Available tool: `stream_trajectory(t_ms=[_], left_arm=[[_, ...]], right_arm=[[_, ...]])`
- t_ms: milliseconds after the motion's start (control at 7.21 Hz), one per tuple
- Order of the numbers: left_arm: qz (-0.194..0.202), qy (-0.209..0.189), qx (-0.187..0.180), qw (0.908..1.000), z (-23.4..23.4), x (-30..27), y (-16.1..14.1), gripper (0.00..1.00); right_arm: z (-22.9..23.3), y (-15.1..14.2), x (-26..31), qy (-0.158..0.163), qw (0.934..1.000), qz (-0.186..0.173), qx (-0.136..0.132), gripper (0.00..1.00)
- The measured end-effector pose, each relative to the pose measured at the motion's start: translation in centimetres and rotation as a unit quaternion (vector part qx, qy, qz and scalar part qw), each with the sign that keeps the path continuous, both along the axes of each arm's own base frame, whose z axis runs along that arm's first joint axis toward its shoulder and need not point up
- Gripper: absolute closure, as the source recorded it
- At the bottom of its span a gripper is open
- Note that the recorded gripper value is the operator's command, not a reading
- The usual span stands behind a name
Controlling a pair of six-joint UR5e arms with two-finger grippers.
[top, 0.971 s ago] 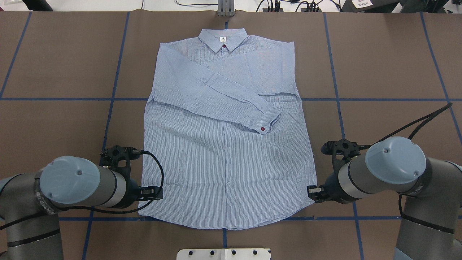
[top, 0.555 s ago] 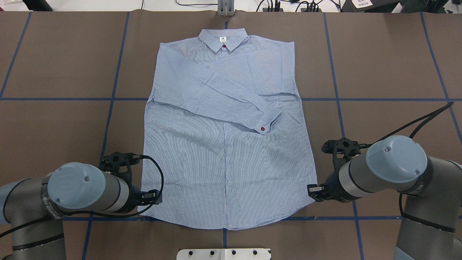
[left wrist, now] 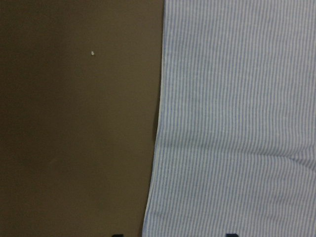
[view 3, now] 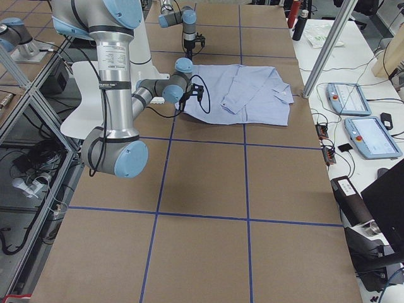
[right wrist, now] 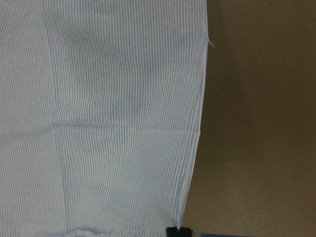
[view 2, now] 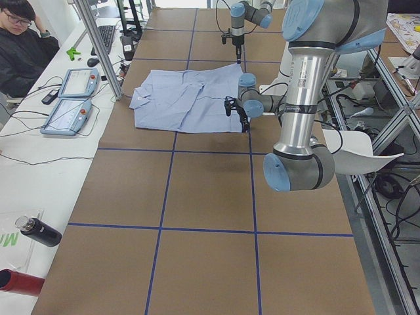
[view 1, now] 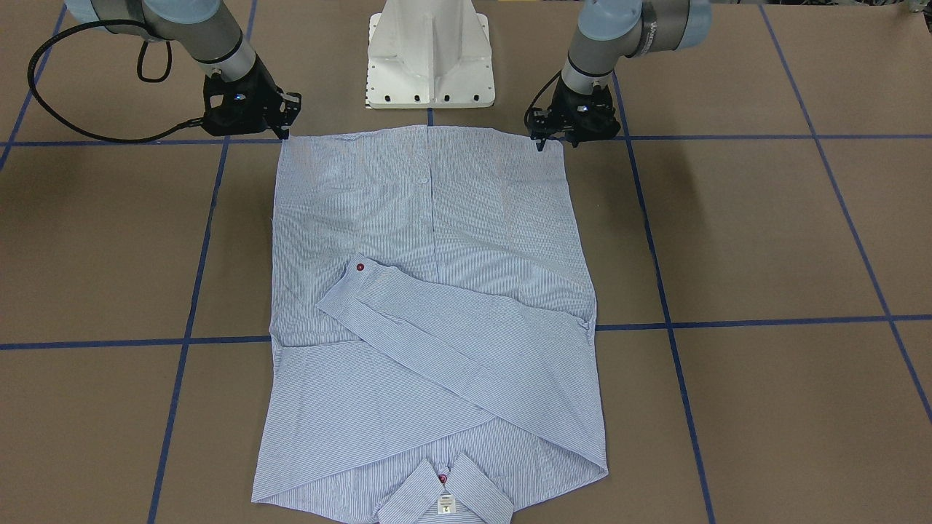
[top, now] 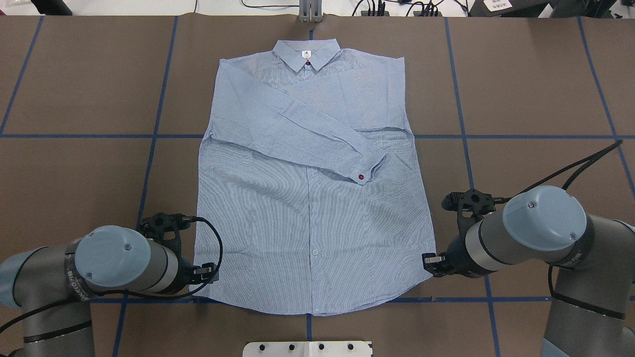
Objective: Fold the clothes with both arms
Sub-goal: 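Lower the left gripper to the other hem corner nearest the robot and grasp it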
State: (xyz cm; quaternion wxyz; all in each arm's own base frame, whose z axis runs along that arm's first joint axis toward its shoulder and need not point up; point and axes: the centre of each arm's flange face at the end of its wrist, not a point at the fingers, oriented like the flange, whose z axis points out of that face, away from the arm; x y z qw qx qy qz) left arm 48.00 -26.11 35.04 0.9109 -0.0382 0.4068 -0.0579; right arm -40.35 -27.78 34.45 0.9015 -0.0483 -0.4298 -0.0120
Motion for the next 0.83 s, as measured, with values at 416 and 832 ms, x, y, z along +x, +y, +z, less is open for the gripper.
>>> stream_trajectory(t_ms=[416,832], left_arm=[[0.000,-0.006,-0.004,1.0000,0.50,0.23,-0.04,0.40],[0.000,-0.008,-0.005,1.0000,0.64,0.42,-0.04,0.41]], right_arm=[[-0.01,0.01,-0.04,0.000,1.0000,-0.001,0.000,1.00],[0.03,-0.03,0.00,0.000,1.0000,0.000,0.000,1.00]])
